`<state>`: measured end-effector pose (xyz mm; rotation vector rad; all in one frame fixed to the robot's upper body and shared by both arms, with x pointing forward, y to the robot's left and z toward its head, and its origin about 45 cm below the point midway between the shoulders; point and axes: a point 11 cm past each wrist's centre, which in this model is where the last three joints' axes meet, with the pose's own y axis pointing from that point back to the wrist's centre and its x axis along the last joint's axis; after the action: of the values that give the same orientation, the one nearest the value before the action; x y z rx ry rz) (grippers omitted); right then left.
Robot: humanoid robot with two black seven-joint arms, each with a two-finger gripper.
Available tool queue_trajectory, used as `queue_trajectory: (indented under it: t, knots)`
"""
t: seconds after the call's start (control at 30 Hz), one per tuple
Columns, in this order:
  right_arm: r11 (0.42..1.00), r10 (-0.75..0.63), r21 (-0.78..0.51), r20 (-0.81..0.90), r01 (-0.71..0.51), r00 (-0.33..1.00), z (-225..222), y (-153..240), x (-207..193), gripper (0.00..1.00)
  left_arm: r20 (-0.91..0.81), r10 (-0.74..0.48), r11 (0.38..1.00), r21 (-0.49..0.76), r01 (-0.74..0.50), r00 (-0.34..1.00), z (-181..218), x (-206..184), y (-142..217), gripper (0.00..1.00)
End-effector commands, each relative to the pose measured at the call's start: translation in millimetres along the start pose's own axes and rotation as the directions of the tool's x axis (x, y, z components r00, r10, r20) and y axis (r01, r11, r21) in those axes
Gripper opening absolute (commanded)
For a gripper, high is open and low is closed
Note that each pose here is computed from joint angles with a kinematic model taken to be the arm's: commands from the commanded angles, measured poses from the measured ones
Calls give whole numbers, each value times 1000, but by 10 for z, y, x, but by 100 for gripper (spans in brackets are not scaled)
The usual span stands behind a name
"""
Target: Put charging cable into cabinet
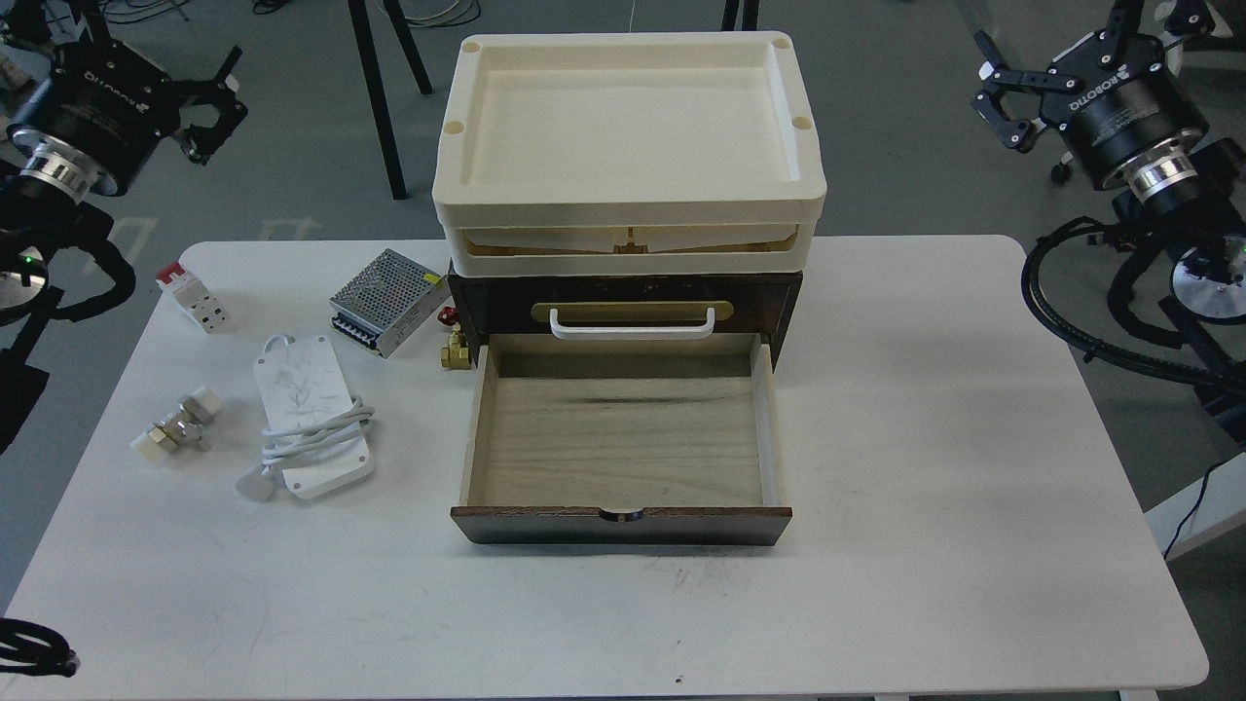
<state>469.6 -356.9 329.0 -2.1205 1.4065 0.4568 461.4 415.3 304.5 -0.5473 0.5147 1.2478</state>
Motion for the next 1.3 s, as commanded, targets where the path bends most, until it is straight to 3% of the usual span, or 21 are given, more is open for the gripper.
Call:
queue_trajectory:
  t: [0.0,0.17,0.3,0.47,0.53,0.7,0.9,1.07,1.2,1.27]
  knots:
    - [1000,2,6,0,-2,1000,-14,15,11,100,-8,12,1000,7,-12,1000,-68,35,-6,100]
    - [999,21,41,15,-22,1000,-90,66,77,100,-63,22,997,-68,-26,998,87,78,16,100]
    - [999,21,49,14,-22,1000,-124,64,77,100,-153,198,961,-165,-222,968,165,674,324,100]
    - [997,41,63,-20,-40,999,-301,137,157,100,-180,117,902,-392,-181,977,415,492,294,100]
    - [996,51,69,-27,-49,998,-349,173,192,100,-173,40,910,-401,-108,984,376,284,270,100]
    - [994,78,78,-14,-77,997,-351,294,292,100,-26,-237,931,-290,220,971,405,-658,327,100]
    - [991,122,61,-27,-120,992,-331,471,446,100,488,-317,926,-28,377,813,514,-1036,536,100]
    - [991,132,29,-27,-132,991,-238,615,493,100,824,-407,893,268,362,394,341,-1167,658,100]
    - [990,138,22,-26,-137,990,-218,675,513,100,867,-497,829,473,300,8,46,-1210,775,100]
    - [989,143,27,-24,-143,989,-229,698,531,100,818,-547,793,574,205,-177,-172,-1107,868,100]
